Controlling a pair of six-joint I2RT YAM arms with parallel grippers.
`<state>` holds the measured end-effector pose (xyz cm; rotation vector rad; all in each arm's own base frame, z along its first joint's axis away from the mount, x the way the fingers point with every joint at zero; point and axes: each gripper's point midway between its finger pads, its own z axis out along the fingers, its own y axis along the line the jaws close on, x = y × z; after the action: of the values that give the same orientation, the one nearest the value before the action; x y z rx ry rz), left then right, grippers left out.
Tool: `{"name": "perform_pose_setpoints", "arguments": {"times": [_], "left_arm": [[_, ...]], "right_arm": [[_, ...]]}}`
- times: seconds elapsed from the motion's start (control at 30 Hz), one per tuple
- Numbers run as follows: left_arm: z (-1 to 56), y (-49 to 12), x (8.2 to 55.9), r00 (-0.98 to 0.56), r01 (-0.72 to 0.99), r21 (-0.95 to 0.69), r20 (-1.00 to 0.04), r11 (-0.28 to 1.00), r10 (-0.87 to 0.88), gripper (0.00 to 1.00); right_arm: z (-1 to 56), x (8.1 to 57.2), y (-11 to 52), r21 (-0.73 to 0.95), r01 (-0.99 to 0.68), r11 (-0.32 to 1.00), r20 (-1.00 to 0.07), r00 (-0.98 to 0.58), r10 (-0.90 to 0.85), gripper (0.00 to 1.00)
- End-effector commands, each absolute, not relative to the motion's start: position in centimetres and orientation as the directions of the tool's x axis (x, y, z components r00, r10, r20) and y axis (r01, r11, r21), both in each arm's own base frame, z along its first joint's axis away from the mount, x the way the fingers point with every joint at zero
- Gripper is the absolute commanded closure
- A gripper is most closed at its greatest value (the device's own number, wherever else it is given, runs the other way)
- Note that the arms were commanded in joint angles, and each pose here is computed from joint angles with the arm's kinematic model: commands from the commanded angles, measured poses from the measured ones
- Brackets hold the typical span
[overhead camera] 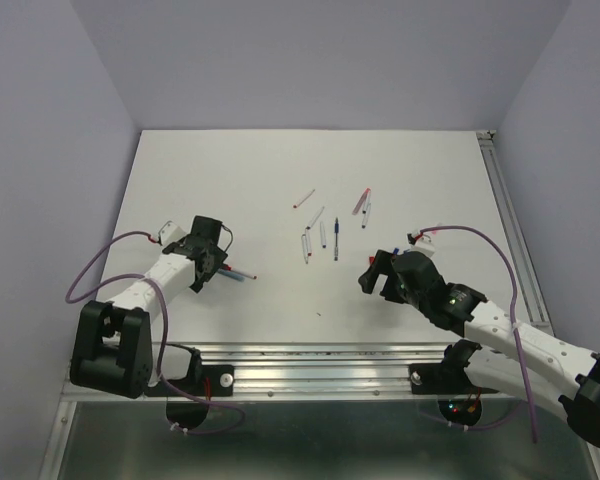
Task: Open the pen caps
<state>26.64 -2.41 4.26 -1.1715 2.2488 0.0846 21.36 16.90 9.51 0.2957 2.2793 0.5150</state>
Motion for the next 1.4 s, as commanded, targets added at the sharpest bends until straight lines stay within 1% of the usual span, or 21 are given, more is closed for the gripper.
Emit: {"name": "perform_pose_setpoints", "arguments": {"times": [0.0, 0.13, 0.17, 0.23, 0.27, 0.6, 0.73, 0.77, 0.8, 0.83, 1.0, 1.13, 1.17, 1.2, 1.27, 1.3, 1.33, 1.37], "left_arm": [[4.8, -1.4, 27.6, -0.359, -0.802, -0.217, -0.569, 0.557, -0.739, 0.25], [4.2, -1.3, 27.9, -0.356, -0.821, -0.192, -0.565, 0.538, -0.745, 0.35], [3.8, -1.1, 27.6, -0.358, -0.832, -0.168, -0.567, 0.529, -0.742, 0.41], [3.5, -1.1, 27.7, -0.352, -0.837, -0.167, -0.564, 0.521, -0.747, 0.42], [3.2, -1.1, 27.6, -0.356, -0.84, -0.157, -0.561, 0.519, -0.747, 0.45], [2.6, -1.1, 28.1, -0.37, -0.844, -0.131, -0.56, 0.52, -0.741, 0.45], [2.0, -1.2, 28.0, -0.393, -0.842, -0.105, -0.552, 0.529, -0.735, 0.56], [1.7, -1.3, 27.9, -0.403, -0.84, -0.098, -0.545, 0.533, -0.735, 0.62], [1.6, -1.4, 27.9, -0.407, -0.839, -0.098, -0.54, 0.535, -0.737, 0.65], [1.5, -1.4, 27.8, -0.415, -0.837, -0.091, -0.538, 0.54, -0.733, 0.72], [0.7, -1.3, 26.8, -0.428, -0.84, -0.068, -0.526, 0.538, -0.735, 0.78], [0.7, -1.0, 26.3, -0.431, -0.842, -0.055, -0.529, 0.536, -0.731, 0.87], [0.9, -1.1, 26.4, -0.43, -0.841, -0.06, -0.53, 0.537, -0.732, 0.97], [1.0, -1.2, 26.4, -0.431, -0.838, -0.066, -0.528, 0.541, -0.732, 1.0], [1.8, -1.5, 26.7, -0.433, -0.823, -0.102, -0.525, 0.559, -0.733, 1.0], [2.3, -1.8, 27.0, -0.454, -0.797, -0.116, -0.53, 0.592, -0.716, 1.0], [3.6, -2.5, 27.9, -0.45, -0.765, -0.182, -0.534, 0.617, -0.716, 1.0], [4.2, -2.8, 28.1, -0.461, -0.744, -0.2, -0.537, 0.638, -0.706, 1.0]], "right_arm": [[9.2, 21.6, 16.2, 0.439, 0.058, 0.897, -0.659, -0.658, 0.365, 0.0], [9.0, 21.6, 15.9, 0.426, 0.066, 0.902, -0.663, -0.656, 0.361, 0.0], [9.1, 21.6, 15.9, 0.427, 0.066, 0.902, -0.664, -0.654, 0.363, 0.0], [9.0, 21.6, 15.9, 0.426, 0.064, 0.902, -0.666, -0.653, 0.361, 0.0], [8.9, 21.7, 15.8, 0.424, 0.064, 0.903, -0.668, -0.652, 0.36, 0.0], [9.0, 21.7, 15.8, 0.417, 0.054, 0.907, -0.674, -0.651, 0.349, 0.0], [8.9, 21.6, 15.7, 0.417, 0.06, 0.907, -0.674, -0.649, 0.353, 0.0], [8.9, 21.6, 15.6, 0.417, 0.06, 0.907, -0.675, -0.647, 0.354, 0.0], [9.0, 21.6, 15.6, 0.419, 0.061, 0.906, -0.675, -0.646, 0.356, 0.0], [9.1, 21.6, 15.6, 0.42, 0.06, 0.905, -0.675, -0.646, 0.357, 0.0], [9.3, 21.6, 15.7, 0.428, 0.06, 0.902, -0.676, -0.641, 0.364, 0.0], [9.3, 21.5, 15.5, 0.43, 0.065, 0.9, -0.675, -0.639, 0.369, 0.0], [9.4, 21.5, 15.6, 0.435, 0.062, 0.898, -0.673, -0.64, 0.37, 0.0], [9.4, 21.4, 15.7, 0.439, 0.056, 0.897, -0.671, -0.643, 0.369, 0.0], [9.6, 21.2, 16.4, 0.454, 0.009, 0.891, -0.669, -0.657, 0.347, 0.0], [10.1, 21.2, 17.0, 0.465, -0.033, 0.885, -0.68, -0.654, 0.333, 0.0], [10.1, 20.7, 17.9, 0.49, -0.081, 0.868, -0.667, -0.676, 0.314, 0.0], [10.4, 20.4, 18.5, 0.506, -0.118, 0.855, -0.666, -0.683, 0.3, 0.0]]}}
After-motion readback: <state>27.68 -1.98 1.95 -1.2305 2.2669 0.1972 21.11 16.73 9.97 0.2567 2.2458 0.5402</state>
